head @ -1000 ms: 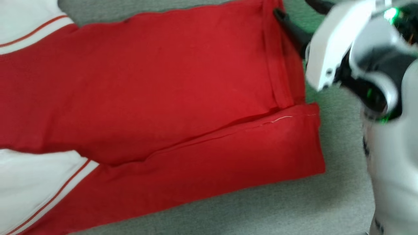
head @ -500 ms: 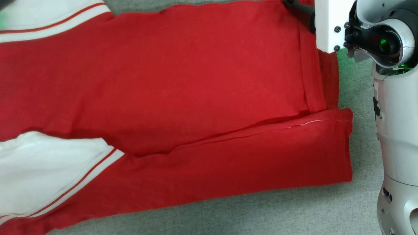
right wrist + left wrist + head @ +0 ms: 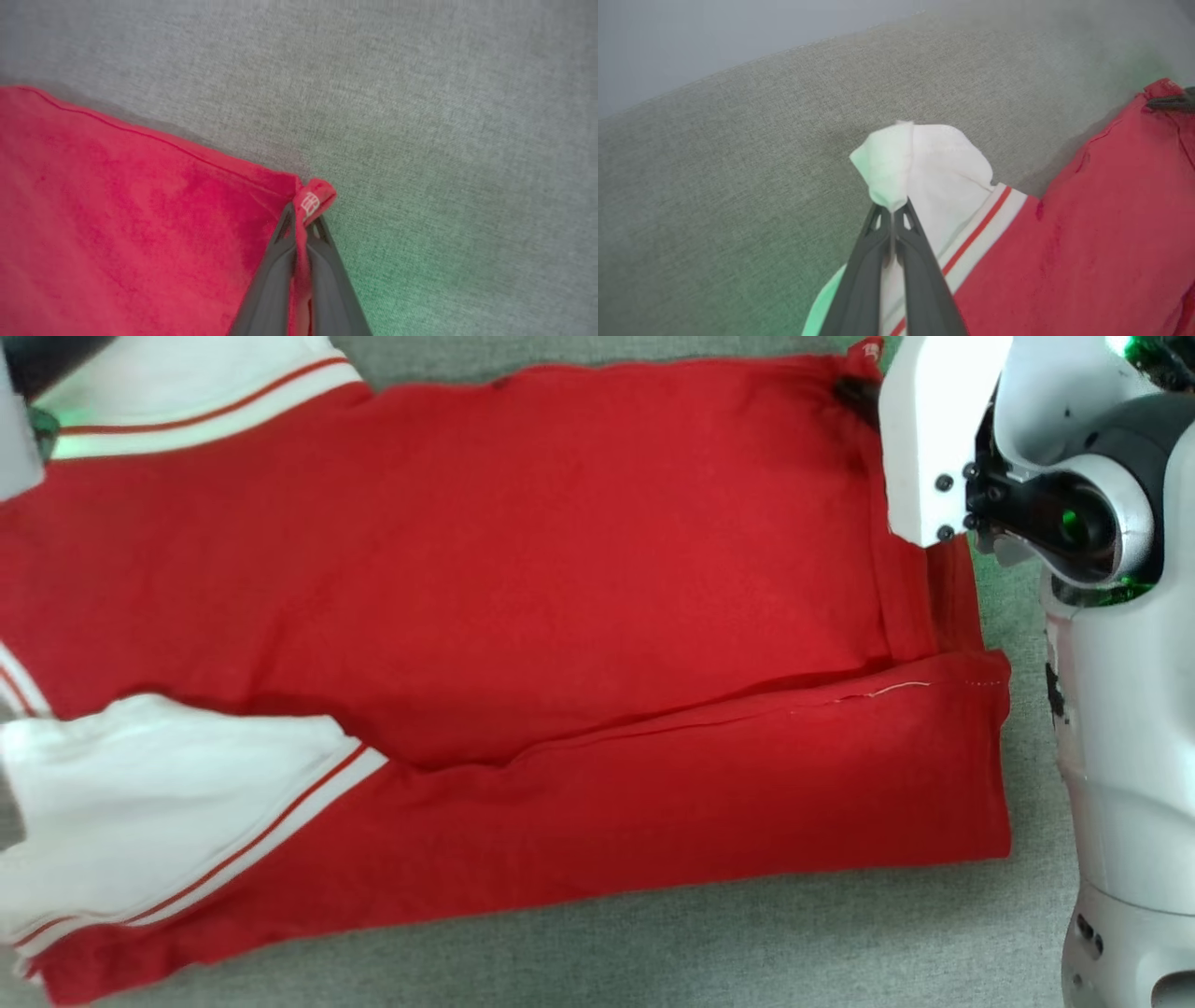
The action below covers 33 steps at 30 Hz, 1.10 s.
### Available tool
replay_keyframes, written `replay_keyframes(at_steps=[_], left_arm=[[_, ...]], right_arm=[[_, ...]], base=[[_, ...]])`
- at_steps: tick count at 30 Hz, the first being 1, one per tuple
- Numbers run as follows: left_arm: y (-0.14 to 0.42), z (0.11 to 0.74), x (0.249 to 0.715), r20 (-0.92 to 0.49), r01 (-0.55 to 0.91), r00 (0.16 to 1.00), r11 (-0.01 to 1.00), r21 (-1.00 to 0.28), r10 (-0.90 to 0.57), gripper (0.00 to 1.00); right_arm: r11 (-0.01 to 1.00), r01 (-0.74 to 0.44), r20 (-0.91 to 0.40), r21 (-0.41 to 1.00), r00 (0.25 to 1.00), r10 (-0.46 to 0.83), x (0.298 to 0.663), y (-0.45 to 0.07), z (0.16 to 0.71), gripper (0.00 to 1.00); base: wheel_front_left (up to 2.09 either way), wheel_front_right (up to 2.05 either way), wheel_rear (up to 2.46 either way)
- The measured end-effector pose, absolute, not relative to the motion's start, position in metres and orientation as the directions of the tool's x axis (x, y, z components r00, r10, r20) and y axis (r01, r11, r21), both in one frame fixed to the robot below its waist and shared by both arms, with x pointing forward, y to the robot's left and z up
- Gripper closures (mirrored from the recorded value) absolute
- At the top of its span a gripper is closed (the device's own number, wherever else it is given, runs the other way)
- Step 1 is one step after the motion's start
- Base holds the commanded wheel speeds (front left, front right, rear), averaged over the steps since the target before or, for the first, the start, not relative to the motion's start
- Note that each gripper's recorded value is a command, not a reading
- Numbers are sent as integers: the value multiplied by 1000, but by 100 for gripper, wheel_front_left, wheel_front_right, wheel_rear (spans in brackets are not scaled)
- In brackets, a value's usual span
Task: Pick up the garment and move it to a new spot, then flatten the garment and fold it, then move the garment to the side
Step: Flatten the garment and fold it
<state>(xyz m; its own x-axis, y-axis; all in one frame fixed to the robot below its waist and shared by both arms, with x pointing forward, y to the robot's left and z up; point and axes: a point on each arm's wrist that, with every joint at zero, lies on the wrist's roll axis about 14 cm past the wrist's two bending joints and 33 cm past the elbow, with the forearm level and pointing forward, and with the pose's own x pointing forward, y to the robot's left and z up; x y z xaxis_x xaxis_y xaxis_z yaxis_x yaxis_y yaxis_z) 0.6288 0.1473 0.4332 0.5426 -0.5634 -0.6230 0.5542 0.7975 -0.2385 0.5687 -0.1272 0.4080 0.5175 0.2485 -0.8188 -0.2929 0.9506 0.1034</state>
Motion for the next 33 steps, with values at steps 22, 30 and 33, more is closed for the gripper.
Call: replay_keyframes(at_steps=[22,30,33], left_arm=[[149,532,504,-382,624,619,725,-291,-686,100],[174,509,452,-383,550,652,756,-355,-655,100],[179,489,437,-403,514,653,766,-386,-641,100]], right_arm=[[931,-327,-750,161,573,331,493,-119,455,100],[929,-306,-767,208,538,349,455,-119,444,100],[933,-279,-782,226,520,345,441,-123,435,100]], base=[[0,0,0],[0,0,0],[0,0,0]])
